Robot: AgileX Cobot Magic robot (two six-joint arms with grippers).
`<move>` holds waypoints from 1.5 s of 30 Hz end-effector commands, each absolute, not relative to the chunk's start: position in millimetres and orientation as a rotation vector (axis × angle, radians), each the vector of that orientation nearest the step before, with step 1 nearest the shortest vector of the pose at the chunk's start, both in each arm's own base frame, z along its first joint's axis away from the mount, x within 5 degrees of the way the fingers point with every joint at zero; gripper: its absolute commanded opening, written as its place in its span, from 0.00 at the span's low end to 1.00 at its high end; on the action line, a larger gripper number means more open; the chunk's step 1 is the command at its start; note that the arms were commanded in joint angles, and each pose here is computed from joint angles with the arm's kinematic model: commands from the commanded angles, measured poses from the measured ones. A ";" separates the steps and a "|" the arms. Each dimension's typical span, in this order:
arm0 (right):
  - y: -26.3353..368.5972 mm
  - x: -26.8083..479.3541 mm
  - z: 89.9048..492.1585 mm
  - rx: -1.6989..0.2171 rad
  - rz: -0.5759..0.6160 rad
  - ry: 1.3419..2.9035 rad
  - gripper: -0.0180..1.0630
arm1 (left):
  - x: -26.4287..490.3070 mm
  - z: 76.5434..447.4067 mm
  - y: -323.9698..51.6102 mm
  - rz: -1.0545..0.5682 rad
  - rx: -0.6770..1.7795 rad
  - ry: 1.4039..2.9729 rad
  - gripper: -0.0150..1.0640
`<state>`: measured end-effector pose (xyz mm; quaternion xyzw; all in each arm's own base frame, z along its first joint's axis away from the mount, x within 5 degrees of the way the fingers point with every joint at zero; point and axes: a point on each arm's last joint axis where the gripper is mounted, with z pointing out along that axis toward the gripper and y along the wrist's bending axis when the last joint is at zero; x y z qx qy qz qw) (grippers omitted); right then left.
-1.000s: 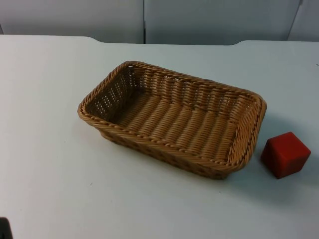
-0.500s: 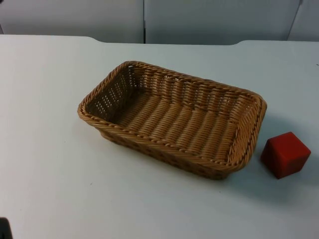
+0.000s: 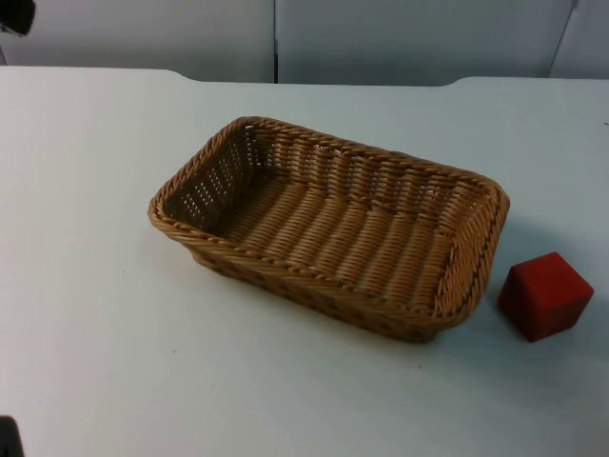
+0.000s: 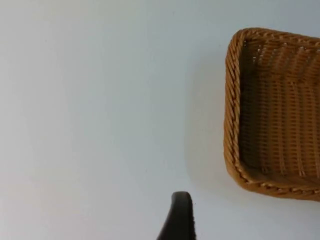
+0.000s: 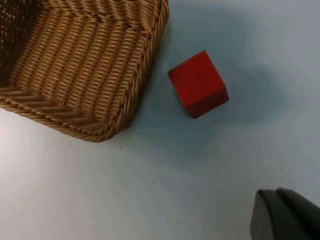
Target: Pick up the basket with the left hand and place the cube into the basket with the right hand.
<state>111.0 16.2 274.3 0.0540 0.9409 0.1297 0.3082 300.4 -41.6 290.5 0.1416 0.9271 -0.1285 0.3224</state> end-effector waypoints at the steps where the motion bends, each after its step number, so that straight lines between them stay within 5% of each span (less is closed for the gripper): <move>1: 17.2 111.7 277.1 0.138 0.354 2.476 0.02 | 310.3 286.4 -53.0 -0.353 0.432 2.428 0.66; 11: 17.2 111.5 276.9 0.201 0.376 2.478 0.02 | 365.1 232.8 -128.3 -0.323 0.780 2.441 0.66; 33: 19.6 110.1 276.5 0.210 0.415 2.494 0.02 | 421.7 116.6 -140.5 -0.246 0.896 2.633 0.65; 36: 19.6 110.1 276.5 0.210 0.415 2.494 0.02 | 422.0 108.0 -140.4 -0.246 0.897 2.647 0.56; 39: 19.6 110.1 276.5 0.210 0.415 2.494 0.02 | 423.6 105.4 -139.6 -0.247 0.848 2.657 0.02; 45: 19.8 109.6 276.2 0.209 0.416 2.500 0.02 | 434.7 134.4 -125.7 -0.278 0.671 2.676 0.01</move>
